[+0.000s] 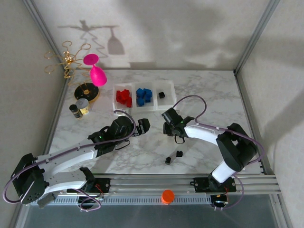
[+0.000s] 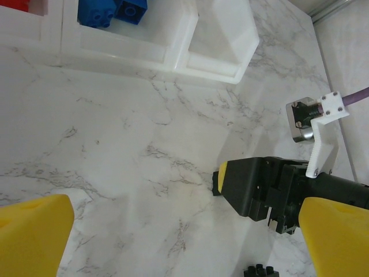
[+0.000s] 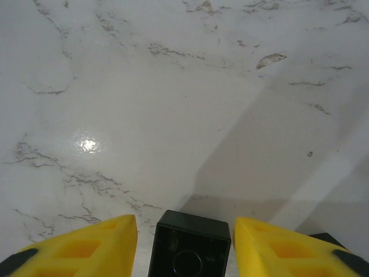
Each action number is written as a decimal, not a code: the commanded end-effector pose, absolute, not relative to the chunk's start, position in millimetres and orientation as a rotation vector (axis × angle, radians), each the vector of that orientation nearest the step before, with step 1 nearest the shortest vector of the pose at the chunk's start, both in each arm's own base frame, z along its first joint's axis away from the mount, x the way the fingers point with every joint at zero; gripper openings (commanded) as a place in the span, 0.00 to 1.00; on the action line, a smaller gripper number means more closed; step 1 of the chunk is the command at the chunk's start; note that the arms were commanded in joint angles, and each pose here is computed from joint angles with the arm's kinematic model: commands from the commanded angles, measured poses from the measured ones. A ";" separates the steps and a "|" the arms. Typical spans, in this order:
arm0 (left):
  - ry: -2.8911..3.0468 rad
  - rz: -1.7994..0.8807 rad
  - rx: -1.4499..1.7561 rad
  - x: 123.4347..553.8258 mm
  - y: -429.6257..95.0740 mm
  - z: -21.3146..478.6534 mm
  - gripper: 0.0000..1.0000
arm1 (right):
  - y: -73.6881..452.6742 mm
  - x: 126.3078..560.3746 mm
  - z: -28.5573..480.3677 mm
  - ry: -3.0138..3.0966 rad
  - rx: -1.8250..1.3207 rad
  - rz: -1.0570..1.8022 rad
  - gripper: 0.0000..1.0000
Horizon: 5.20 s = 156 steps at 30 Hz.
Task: Sort the legos into containers by color
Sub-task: Pick up the lego from the center of the table, then place the lego in the container, then pick up the lego from the center of the table, then place the lego in the container.
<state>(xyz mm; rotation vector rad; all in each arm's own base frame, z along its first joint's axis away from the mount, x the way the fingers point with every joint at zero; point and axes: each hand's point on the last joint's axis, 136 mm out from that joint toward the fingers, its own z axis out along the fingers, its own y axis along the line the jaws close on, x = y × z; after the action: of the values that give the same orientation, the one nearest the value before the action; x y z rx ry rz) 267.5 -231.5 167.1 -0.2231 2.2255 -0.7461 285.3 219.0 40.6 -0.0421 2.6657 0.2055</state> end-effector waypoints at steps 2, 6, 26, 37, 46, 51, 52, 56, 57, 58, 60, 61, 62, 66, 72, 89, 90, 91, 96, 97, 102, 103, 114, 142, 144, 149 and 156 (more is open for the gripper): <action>2.223 -0.729 -0.237 266.2 -228.3 164.9 1.00 | 217.5 283.9 29.1 2.668 -0.055 0.152 0.45; 2.227 -0.721 -0.238 266.2 -227.6 164.3 1.00 | 219.9 285.3 25.2 2.679 -0.064 0.137 0.42; 2.174 -0.671 -0.237 282.3 -221.8 186.6 1.00 | 232.3 339.9 93.6 2.500 -0.134 0.133 0.31; 2.100 -0.659 -0.301 318.9 -210.0 209.0 0.99 | 247.4 431.1 124.2 2.360 -0.147 0.215 0.32; 2.076 -0.651 -0.334 347.8 -208.2 214.3 1.00 | 255.0 487.8 107.3 2.338 -0.153 0.195 0.32; 2.082 -0.641 -0.344 355.8 -205.7 211.2 0.99 | 261.5 506.4 91.0 2.344 -0.176 0.202 0.32; 2.083 -0.643 -0.340 356.4 -206.3 211.6 0.99 | 262.4 509.9 87.3 2.346 -0.181 0.198 0.32; 2.082 -0.643 -0.332 357.4 -207.6 213.5 0.99 | 265.5 521.3 84.9 2.331 -0.193 0.183 0.33; 2.083 -0.639 -0.331 357.5 -207.5 213.4 1.00 | 265.3 523.7 84.4 2.328 -0.194 0.177 0.33; 2.082 -0.633 -0.332 358.1 -206.8 214.0 1.00 | 266.1 526.4 83.1 2.326 -0.198 0.175 0.33; 2.084 -0.625 -0.333 359.0 -205.9 215.1 1.00 | 264.6 531.3 79.1 2.336 -0.204 0.158 0.34; 2.084 -0.626 -0.329 358.9 -206.3 215.9 1.00 | 263.4 532.9 76.9 2.341 -0.207 0.147 0.36; 2.082 -0.630 -0.325 358.9 -206.6 217.1 1.00 | 264.3 534.2 77.0 2.339 -0.212 0.145 0.38; 2.083 -0.629 -0.318 359.2 -207.6 218.7 1.00 | 267.2 533.9 83.9 2.338 -0.217 0.163 0.50; 2.079 -0.674 -0.302 357.2 -213.9 222.2 1.00 | 270.8 521.8 128.7 2.283 -0.207 0.264 0.54; 2.100 -0.710 -0.218 334.8 -234.0 221.5 1.00 | 221.2 425.2 159.0 2.310 -0.145 0.328 0.56; 2.101 -0.711 -0.204 331.4 -236.7 221.2 1.00 | 216.5 415.8 155.8 2.324 -0.138 0.328 0.56; 2.106 -0.711 -0.195 328.3 -239.2 219.9 1.00 | 212.1 407.5 150.5 2.345 -0.135 0.325 0.56; 2.151 -0.746 -0.160 310.1 -255.3 205.8 1.00 | 190.7 359.6 112.5 2.474 -0.128 0.313 0.57; 2.156 -0.752 -0.151 306.3 -258.4 203.3 1.00 | 184.6 349.1 103.8 2.500 -0.123 0.302 0.57; 2.192 -0.766 -0.155 291.7 -266.5 187.4 1.00 | 158.9 309.9 74.5 2.599 -0.081 0.219 0.60; 2.192 -0.761 -0.163 289.4 -266.3 184.8 1.00 | 154.2 304.2 69.8 2.608 -0.072 0.196 0.60; 2.196 -0.741 -0.203 280.4 -261.7 171.1 1.00 | 162.4 278.2 26.5 2.710 -0.128 0.163 0.50; 2.128 -0.714 -0.194 301.3 -255.5 200.5 0.99 | 206.7 368.7 107.0 2.461 -0.177 0.225 0.19; 2.113 -0.705 -0.210 307.5 -249.7 204.8 1.00 | 214.5 386.4 111.4 2.444 -0.181 0.237 0.19; 2.088 -0.702 -0.248 322.5 -236.7 212.5 1.00 | 222.6 427.1 119.0 2.392 -0.153 0.224 0.19; 2.074 -0.676 -0.273 337.5 -224.9 214.5 1.00 | 227.1 476.8 108.4 2.374 -0.130 0.189 0.19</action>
<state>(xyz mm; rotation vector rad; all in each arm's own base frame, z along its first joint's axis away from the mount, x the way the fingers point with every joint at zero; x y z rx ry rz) 328.9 -223.7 195.8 -0.2858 2.1177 -0.6512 455.9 227.2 105.0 -0.1297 2.4057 0.2224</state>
